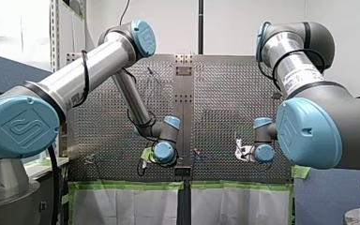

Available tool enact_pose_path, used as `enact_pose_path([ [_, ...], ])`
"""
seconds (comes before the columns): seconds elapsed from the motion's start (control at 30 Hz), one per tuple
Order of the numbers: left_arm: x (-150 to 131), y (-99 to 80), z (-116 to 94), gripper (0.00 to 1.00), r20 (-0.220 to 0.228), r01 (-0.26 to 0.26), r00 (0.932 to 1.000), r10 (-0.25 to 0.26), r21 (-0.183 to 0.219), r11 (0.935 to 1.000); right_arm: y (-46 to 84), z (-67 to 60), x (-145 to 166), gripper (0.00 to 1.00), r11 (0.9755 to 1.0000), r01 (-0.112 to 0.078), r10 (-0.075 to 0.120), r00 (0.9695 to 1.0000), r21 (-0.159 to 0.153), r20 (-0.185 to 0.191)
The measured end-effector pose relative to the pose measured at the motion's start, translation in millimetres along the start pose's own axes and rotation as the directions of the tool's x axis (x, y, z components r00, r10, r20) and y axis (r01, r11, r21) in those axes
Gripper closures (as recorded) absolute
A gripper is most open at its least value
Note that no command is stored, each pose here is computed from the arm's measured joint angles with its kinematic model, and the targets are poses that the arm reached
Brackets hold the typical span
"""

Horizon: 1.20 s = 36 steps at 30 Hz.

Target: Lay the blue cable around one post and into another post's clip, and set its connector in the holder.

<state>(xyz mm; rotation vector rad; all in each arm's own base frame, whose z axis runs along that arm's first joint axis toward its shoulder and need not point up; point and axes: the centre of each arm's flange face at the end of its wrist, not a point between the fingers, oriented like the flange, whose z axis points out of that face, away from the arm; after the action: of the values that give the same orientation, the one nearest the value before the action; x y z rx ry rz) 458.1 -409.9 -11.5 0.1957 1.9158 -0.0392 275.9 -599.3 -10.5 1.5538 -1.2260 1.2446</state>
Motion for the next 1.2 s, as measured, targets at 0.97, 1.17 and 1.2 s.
enact_pose_path([
  [0.97, -39, -32.2, -38, 0.00, 0.063, 0.008, 0.9977, -0.025, 0.251, 0.9680, -0.2, -0.2, -5, 0.87, 0.9999, -0.008, 0.008, 0.9999, 0.009, 0.008],
  [1.17, -40, -34.5, -40, 0.00, 0.062, 0.010, 0.9977, -0.027, 0.262, 0.9651, -0.3, -0.4, -5, 0.87, 0.9999, -0.008, 0.008, 0.9999, 0.009, 0.010],
  [1.2, -40, -34.6, -40, 0.00, 0.062, 0.010, 0.9977, -0.027, 0.262, 0.9649, -0.3, -0.4, -5, 0.87, 0.9999, -0.008, 0.008, 0.9999, 0.010, 0.010],
])
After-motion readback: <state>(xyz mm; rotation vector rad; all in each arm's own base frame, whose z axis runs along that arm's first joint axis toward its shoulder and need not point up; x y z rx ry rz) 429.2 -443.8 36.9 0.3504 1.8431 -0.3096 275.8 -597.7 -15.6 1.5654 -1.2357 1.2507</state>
